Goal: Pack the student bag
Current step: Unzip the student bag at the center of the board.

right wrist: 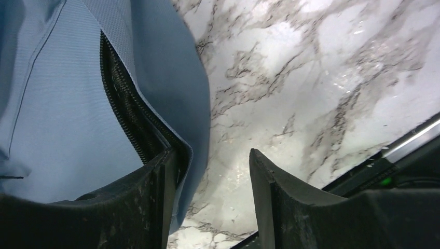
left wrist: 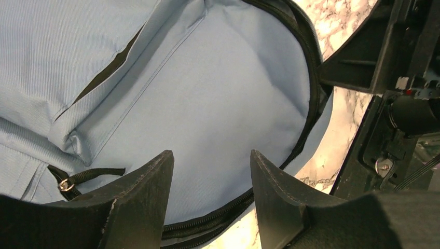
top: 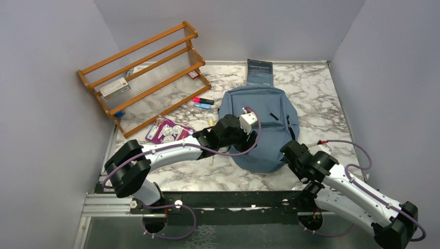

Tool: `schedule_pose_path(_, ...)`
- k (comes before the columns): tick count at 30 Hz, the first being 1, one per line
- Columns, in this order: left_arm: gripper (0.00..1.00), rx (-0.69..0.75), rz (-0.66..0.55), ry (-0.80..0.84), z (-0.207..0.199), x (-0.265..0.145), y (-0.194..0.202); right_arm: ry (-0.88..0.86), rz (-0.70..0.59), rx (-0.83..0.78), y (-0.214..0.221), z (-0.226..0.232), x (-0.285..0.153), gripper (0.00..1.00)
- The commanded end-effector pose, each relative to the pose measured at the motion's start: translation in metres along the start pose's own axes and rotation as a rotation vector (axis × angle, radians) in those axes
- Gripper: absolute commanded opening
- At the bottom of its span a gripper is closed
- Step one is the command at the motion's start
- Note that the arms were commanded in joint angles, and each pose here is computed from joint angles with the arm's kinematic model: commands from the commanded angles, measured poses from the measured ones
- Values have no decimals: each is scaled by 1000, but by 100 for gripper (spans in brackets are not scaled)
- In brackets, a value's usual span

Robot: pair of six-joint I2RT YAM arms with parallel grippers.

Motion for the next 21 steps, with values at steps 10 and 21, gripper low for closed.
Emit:
schedule_pose_path(10, 58, 118, 97, 76, -35, 21, 24, -72, 78, 57, 27, 8, 18, 36)
schedule_pose_path(21, 62, 94, 80, 74, -60, 53, 26, -171, 80, 86, 34, 7, 23, 12)
Point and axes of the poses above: each gripper's point midway between its finger pads, its own x axis out along the fingers, its own z axis along the line the jaws close on, y = z × x, the point moved 2 cm from there along -x, back along the fingers, and after that the axes turned 9 degrees about -x, right-handed, at the moved point
